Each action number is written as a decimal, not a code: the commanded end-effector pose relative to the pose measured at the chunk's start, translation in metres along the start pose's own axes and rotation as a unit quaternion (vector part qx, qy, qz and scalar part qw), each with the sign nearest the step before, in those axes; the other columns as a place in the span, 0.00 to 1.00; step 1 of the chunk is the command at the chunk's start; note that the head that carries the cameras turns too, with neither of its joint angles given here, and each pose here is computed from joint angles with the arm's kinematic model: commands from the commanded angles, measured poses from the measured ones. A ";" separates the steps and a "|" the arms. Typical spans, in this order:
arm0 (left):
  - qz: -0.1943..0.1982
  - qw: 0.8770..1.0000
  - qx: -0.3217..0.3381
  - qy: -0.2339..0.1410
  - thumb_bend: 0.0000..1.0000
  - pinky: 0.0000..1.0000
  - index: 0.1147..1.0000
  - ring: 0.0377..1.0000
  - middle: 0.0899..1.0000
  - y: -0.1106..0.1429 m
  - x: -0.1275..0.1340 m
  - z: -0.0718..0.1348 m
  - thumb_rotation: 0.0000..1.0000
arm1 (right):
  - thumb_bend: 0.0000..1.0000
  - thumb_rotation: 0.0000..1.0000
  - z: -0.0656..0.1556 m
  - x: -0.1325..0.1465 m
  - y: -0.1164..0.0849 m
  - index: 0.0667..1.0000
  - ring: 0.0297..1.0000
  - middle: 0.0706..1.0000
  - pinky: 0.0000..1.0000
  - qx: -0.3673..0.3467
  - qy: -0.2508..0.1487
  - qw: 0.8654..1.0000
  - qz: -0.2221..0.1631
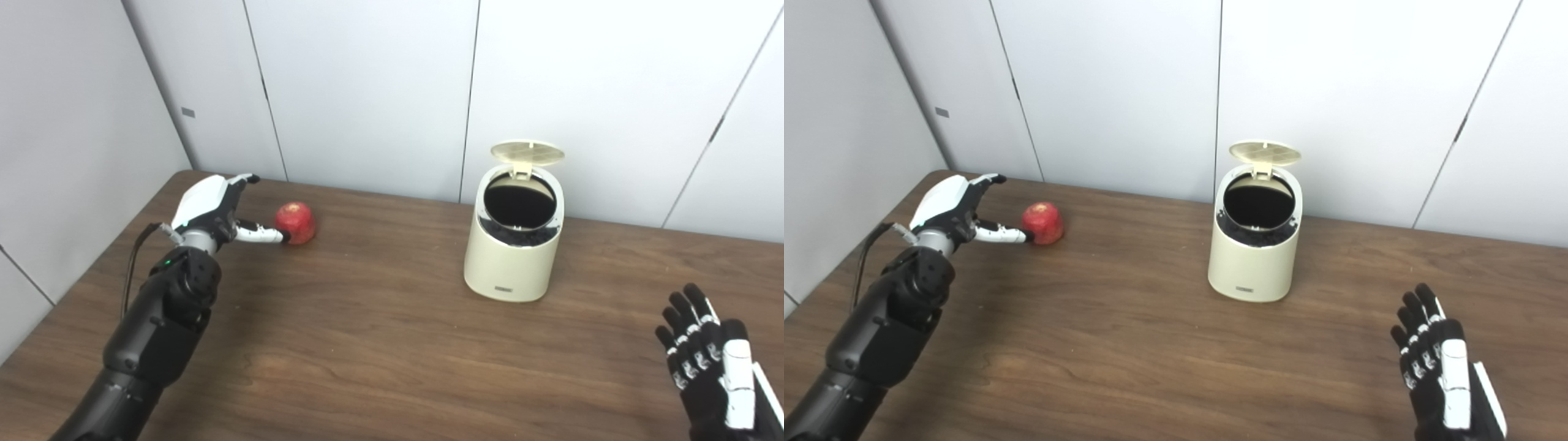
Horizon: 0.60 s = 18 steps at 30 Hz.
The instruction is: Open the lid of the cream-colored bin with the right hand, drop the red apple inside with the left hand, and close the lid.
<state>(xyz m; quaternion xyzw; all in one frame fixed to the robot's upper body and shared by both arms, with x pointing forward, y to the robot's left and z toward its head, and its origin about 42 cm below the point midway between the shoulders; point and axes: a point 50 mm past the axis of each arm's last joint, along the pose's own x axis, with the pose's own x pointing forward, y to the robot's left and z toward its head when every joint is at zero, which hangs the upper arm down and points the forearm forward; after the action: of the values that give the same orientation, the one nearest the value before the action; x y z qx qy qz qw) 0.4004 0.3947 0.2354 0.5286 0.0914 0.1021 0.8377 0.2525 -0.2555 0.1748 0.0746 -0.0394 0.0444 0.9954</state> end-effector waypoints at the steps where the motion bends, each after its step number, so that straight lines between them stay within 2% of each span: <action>1: 0.030 0.999 0.023 -0.021 0.93 0.74 0.90 0.92 0.92 0.034 0.014 0.014 0.32 | 0.48 0.93 0.013 0.003 0.004 0.97 1.00 0.98 1.00 0.001 -0.039 0.999 0.005; 4: 0.009 0.999 0.019 -0.025 0.93 0.77 0.91 0.93 0.93 0.034 0.023 0.024 0.34 | 0.48 0.93 0.013 0.003 0.005 0.97 1.00 0.97 1.00 0.000 -0.042 0.999 0.003; 8: -0.012 0.999 0.009 -0.034 0.95 0.70 0.91 0.85 0.88 0.031 0.032 0.035 0.32 | 0.47 0.93 0.013 0.003 0.005 0.97 1.00 0.98 0.99 0.002 -0.047 0.999 0.006; 16: -0.056 0.998 0.024 -0.024 0.93 0.66 0.88 0.80 0.87 0.024 0.049 0.048 0.28 | 0.47 0.95 0.011 0.003 0.006 0.98 1.00 0.99 0.96 -0.006 -0.048 0.999 0.010; 18: -0.067 0.997 0.040 -0.021 0.92 0.66 0.88 0.81 0.88 0.024 0.053 0.051 0.25 | 0.47 0.95 0.011 0.003 0.007 0.98 1.00 0.99 0.96 -0.006 -0.047 0.999 0.010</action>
<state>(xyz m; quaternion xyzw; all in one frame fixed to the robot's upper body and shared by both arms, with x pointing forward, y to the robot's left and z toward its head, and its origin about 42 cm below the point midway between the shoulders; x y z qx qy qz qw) 0.4499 0.3702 0.2365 0.5362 0.1465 0.0070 0.8313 0.2524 -0.2511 0.1749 0.0752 -0.0476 0.0425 0.9951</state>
